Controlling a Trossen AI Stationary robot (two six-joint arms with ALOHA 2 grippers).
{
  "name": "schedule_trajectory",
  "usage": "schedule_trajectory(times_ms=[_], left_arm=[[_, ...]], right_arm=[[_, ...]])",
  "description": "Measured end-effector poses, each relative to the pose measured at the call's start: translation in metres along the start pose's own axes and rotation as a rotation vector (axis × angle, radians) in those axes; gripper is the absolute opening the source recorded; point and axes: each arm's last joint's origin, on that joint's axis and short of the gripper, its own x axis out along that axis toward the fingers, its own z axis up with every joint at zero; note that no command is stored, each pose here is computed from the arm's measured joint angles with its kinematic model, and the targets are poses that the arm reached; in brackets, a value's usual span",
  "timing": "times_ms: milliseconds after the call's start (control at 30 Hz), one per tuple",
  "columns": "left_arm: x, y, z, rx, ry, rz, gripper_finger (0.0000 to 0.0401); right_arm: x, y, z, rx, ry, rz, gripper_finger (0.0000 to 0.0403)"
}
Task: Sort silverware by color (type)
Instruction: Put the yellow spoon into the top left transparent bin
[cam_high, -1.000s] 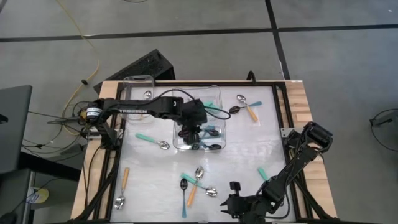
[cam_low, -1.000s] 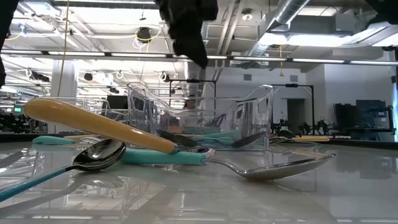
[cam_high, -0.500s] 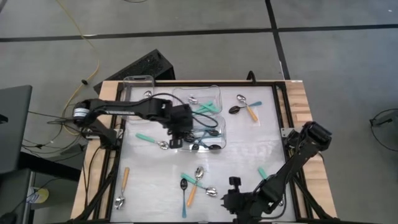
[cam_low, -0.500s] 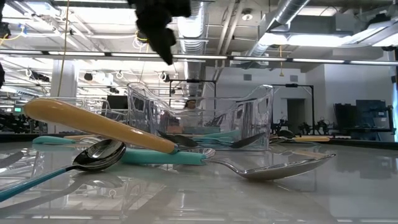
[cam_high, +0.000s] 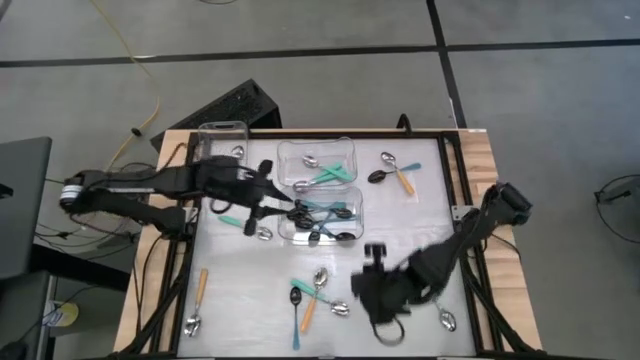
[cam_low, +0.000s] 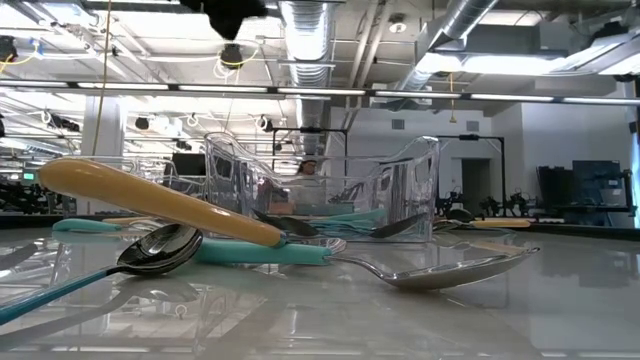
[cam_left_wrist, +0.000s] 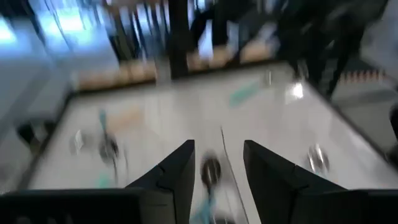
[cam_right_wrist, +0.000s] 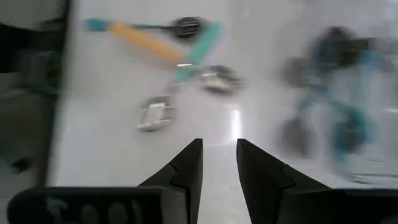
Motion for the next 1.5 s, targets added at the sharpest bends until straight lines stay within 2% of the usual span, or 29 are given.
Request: schedule_trajectory(times_ms=[133, 233, 300, 433, 600, 800, 867, 933, 1033, 1200, 1333, 1500], left_arm=[[-0.015, 0.003, -0.012, 0.042, -0.204, 0.022, 0.0123], [-0.027, 0.005, -0.02, 0.036, -0.24, 0.027, 0.0123], [-0.037, 0.005, -0.027, 0.023, -0.211, 0.027, 0.0123], [-0.066, 0.001, -0.034, -0.031, -0.16, 0.047, 0.0123], [-0.103, -0.01, -0.034, -0.126, -0.228, 0.058, 0.0123], [-0.133, -0.022, -0.042, -0.257, -0.268, 0.041, 0.0123], [-0.139, -0.025, -0.045, -0.268, -0.266, 0.041, 0.0123], [-0.143, -0.026, -0.048, -0.264, -0.255, 0.061, 0.0123], [-0.145, -0.025, -0.05, -0.264, -0.251, 0.13, 0.0123], [-0.135, -0.02, -0.056, -0.246, -0.283, 0.249, 0.0123], [-0.121, -0.017, -0.066, -0.238, -0.325, 0.283, 0.0123], [-0.113, -0.016, -0.075, -0.219, -0.306, 0.274, 0.0123]], right_arm=[[-0.025, -0.036, 0.003, 0.04, -0.049, -0.088, 0.012], [-0.052, -0.06, 0.003, 0.09, -0.153, -0.148, 0.012], [-0.061, -0.074, 0.0, 0.105, -0.244, -0.2, 0.012], [-0.049, -0.106, -0.016, 0.158, -0.346, -0.189, 0.012], [-0.029, -0.154, -0.05, 0.291, -0.427, -0.111, 0.012], [-0.023, -0.202, -0.093, 0.518, -0.47, -0.203, 0.012], [-0.02, -0.214, -0.105, 0.595, -0.446, -0.243, 0.012], [-0.014, -0.226, -0.114, 0.667, -0.413, -0.237, 0.012], [-0.004, -0.244, -0.129, 0.736, -0.274, -0.217, 0.012], [0.01, -0.279, -0.149, 0.893, -0.128, -0.324, 0.012], [0.022, -0.3, -0.158, 0.923, -0.059, -0.37, 0.012], [0.039, -0.31, -0.165, 0.947, 0.036, -0.281, 0.012]])
